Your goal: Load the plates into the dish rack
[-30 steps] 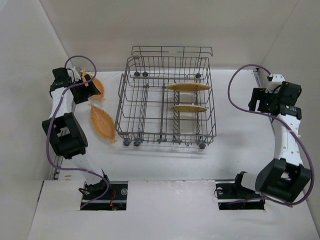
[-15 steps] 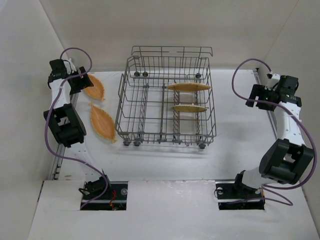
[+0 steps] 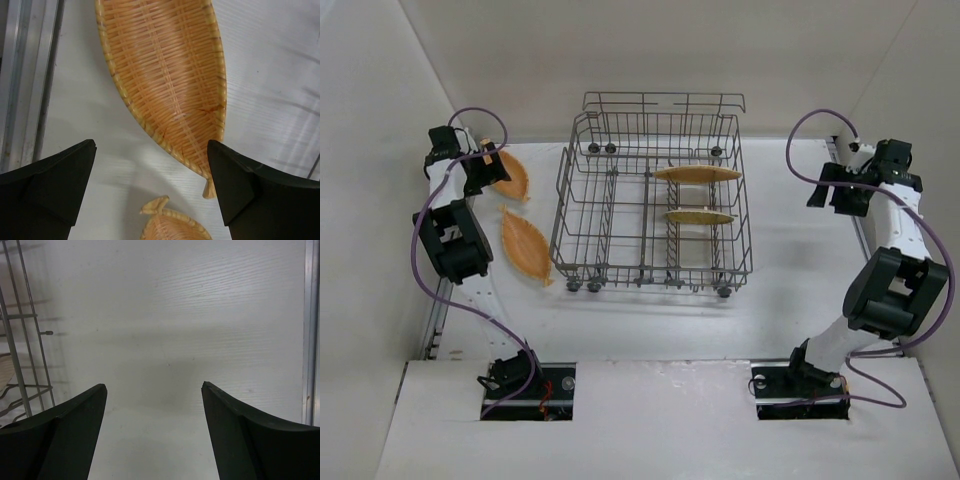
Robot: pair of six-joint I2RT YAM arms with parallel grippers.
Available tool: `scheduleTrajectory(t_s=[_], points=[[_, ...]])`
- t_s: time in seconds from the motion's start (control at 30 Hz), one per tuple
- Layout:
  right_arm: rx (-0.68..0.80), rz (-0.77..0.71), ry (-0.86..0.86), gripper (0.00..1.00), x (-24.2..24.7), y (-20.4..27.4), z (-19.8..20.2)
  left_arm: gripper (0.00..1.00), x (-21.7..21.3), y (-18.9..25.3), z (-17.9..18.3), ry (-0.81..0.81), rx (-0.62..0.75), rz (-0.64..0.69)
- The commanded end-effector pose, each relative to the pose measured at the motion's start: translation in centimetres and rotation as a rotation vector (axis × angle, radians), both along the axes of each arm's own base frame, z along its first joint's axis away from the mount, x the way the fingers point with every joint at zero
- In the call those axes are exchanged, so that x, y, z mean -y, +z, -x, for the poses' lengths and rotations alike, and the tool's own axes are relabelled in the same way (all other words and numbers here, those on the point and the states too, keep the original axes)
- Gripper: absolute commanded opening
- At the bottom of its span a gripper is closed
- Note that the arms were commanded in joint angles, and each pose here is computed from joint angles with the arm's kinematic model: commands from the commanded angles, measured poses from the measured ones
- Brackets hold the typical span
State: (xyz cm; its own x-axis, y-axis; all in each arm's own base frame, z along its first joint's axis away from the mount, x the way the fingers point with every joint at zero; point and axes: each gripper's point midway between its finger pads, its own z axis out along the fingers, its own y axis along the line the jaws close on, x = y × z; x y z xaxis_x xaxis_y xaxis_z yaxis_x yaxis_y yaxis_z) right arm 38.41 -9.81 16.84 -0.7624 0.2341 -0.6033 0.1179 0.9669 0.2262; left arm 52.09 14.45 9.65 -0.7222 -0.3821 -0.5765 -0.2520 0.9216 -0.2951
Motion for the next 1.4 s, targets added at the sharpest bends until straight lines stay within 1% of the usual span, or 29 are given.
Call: scheduleTrajectory(t_s=[0.0,0.17,0.3,0.4,0.5,0.6,0.7,0.77,0.83,1.03,1.27,1.37], points=[[0.023,-0.01,0.035,0.82,-0.4,1.5,-0.8,0.97,-1.2,1.7,-1.5,0.015,0.05,-0.036],[-0.011,-0.036,0.064,0.81,-0.8,1.2,-0.8,1.0,-1.8,0.5,-2.3,0.024,0.042,-0.037],[-0.026,-0.026,0.093,0.8,-1.4,1.1,-0.6,1.0,-1.9,-0.1,-3.1,0.021,0.044,-0.039],[-0.05,-0.024,0.12,0.79,-1.9,0.6,-0.2,0.95,-2.0,-0.7,-3.7,0.02,0.049,-0.041],[-0.066,-0.027,0.137,0.79,-2.4,0.2,-0.1,0.95,-2.2,-1.2,-4.2,0.02,0.049,-0.039],[-0.088,-0.027,0.149,0.84,-2.5,-0.5,-0.1,0.92,-2.4,-1.8,-4.7,0.022,0.049,-0.039],[-0.109,-0.026,0.152,0.87,-2.2,-1.3,-0.3,0.88,-2.6,-2.2,-5.1,0.025,0.051,-0.038],[-0.116,-0.022,0.155,0.92,-2.1,-1.6,-0.5,0.82,-2.7,-2.2,-5.5,0.025,0.057,-0.04],[-0.127,-0.023,0.163,0.94,-2.0,-1.9,-0.6,0.77,-2.8,-2.5,-5.8,0.024,0.057,-0.044],[-0.137,-0.022,0.17,0.96,-1.8,-2.2,-1.0,0.53,-2.4,-3.3,-6.6,0.016,0.057,-0.046],[-0.157,-0.029,0.176,0.95,-1.7,-2.3,-1.1,0.26,-2.1,-4.5,-7.0,0.005,0.047,-0.059],[-0.156,-0.029,0.181,0.95,-1.7,-2.2,-1.2,0.17,-2.4,-4.5,-7.1,0.008,0.044,-0.086]])
